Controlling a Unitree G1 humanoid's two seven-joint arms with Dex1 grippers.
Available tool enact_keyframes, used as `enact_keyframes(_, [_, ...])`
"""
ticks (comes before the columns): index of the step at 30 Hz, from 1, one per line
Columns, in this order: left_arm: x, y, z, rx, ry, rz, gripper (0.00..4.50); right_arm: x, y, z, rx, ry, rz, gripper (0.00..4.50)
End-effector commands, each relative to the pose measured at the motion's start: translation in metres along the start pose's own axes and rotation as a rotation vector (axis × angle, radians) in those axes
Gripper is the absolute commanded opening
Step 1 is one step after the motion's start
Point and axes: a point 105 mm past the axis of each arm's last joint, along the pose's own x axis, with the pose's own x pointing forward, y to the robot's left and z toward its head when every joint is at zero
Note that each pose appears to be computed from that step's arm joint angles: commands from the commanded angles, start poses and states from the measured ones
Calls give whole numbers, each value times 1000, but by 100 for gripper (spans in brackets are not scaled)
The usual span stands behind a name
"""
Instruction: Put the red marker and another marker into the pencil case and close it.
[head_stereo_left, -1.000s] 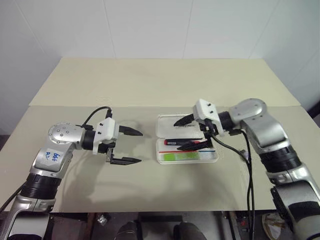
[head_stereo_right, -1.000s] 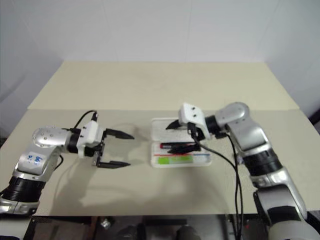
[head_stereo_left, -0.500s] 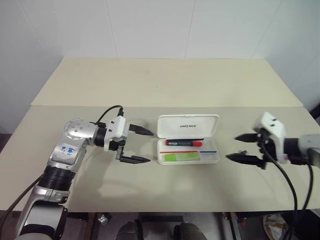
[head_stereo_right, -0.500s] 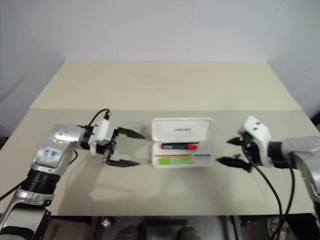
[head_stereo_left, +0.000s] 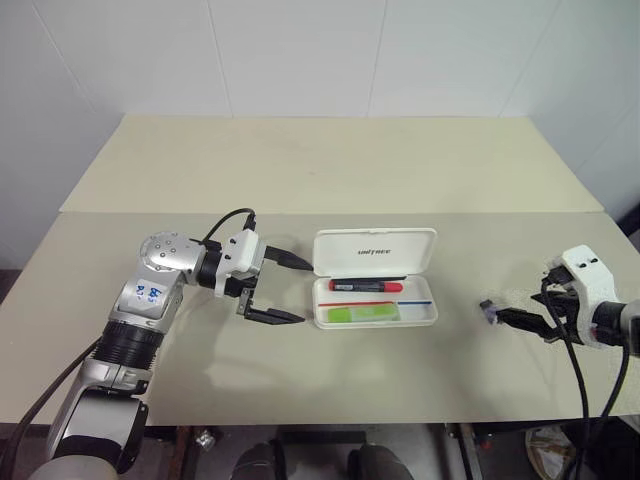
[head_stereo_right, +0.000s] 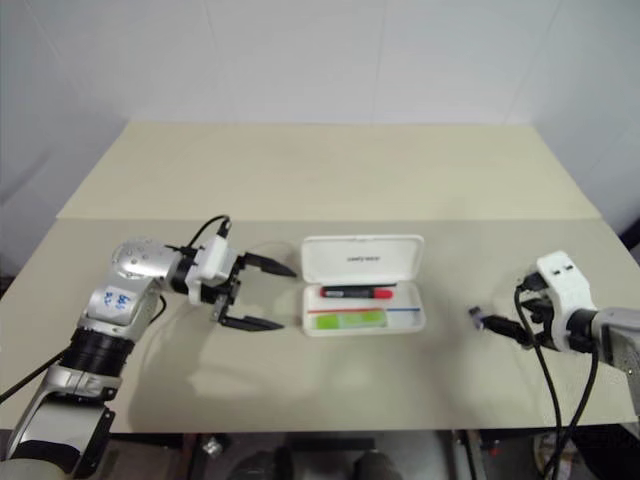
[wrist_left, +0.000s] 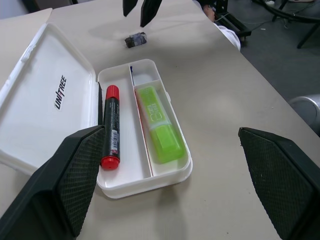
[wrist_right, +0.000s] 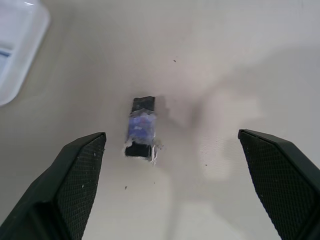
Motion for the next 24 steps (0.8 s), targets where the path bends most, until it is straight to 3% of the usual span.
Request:
enact_keyframes(1, [-4,4,11,55,6,3,450,3,-5,5,26,-25,-38,448])
enact_keyframes(12, [-11,1,10,47,24,33,450,24,7,-10,22,26,-9,448])
enact_keyframes(15, [-11,2,10,48,24,37,450,29,11,-15,-1,49,-7,390])
enact_keyframes(24, [-11,2,11,52,24,49,450,29,10,-13,-54,55,-16,81])
